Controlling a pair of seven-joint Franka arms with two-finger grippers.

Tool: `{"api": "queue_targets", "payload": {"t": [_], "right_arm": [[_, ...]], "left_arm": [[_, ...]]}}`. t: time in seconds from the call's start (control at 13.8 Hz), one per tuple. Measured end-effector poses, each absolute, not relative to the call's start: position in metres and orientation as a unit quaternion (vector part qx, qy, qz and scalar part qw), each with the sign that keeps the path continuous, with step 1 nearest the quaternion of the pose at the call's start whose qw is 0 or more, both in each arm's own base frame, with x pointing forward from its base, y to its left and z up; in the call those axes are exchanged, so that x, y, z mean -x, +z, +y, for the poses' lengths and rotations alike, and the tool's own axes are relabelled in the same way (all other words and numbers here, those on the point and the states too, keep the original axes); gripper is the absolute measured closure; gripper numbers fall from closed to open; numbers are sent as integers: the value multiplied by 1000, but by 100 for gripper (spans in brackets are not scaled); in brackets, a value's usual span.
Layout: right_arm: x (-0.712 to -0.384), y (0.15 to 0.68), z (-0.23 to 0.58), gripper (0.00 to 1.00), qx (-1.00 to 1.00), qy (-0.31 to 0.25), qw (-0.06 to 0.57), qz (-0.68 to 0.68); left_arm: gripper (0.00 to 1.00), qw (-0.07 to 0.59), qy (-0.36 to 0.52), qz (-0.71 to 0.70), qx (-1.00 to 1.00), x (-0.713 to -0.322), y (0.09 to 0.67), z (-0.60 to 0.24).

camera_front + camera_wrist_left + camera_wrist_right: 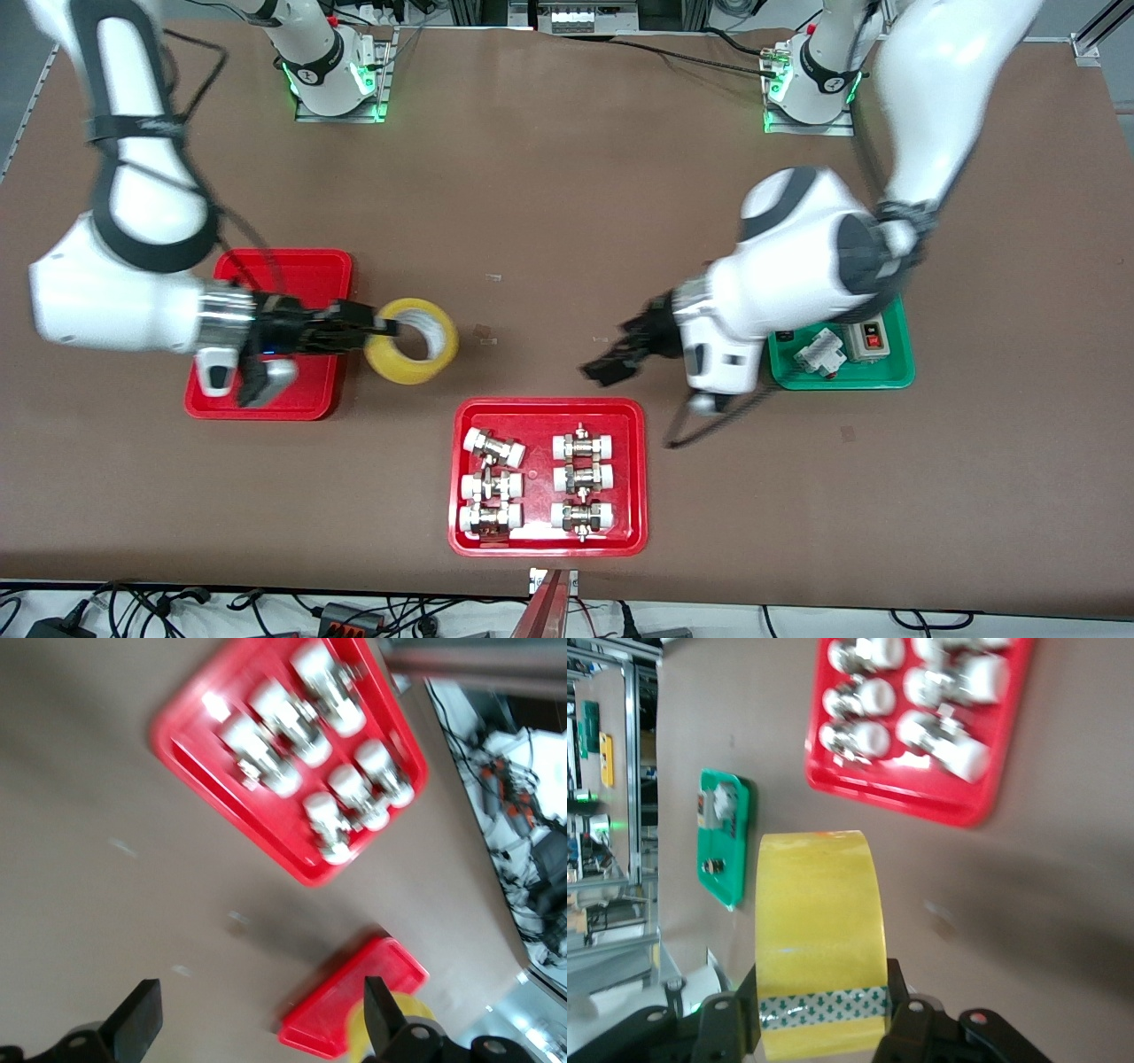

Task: Left arm passes tape to right arm into tray

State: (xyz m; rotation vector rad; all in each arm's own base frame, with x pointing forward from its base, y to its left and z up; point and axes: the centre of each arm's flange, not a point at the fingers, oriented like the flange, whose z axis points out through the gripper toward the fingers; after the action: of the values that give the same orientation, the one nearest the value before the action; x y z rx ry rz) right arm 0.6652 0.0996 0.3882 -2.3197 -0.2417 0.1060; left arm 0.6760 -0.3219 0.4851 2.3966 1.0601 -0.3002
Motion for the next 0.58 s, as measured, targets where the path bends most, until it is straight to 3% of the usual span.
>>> {"api": "queue_targets", "payload": {"t": [0.29, 0.58], "right_arm": [[-643, 342, -12, 46, 919, 89, 367, -116], [-614, 275, -77, 46, 905, 96, 383, -159]], "left_arm": [[0, 174, -132, 361, -906, -667, 511, -251], [0, 138, -152, 246, -947, -659, 516, -194]]}}
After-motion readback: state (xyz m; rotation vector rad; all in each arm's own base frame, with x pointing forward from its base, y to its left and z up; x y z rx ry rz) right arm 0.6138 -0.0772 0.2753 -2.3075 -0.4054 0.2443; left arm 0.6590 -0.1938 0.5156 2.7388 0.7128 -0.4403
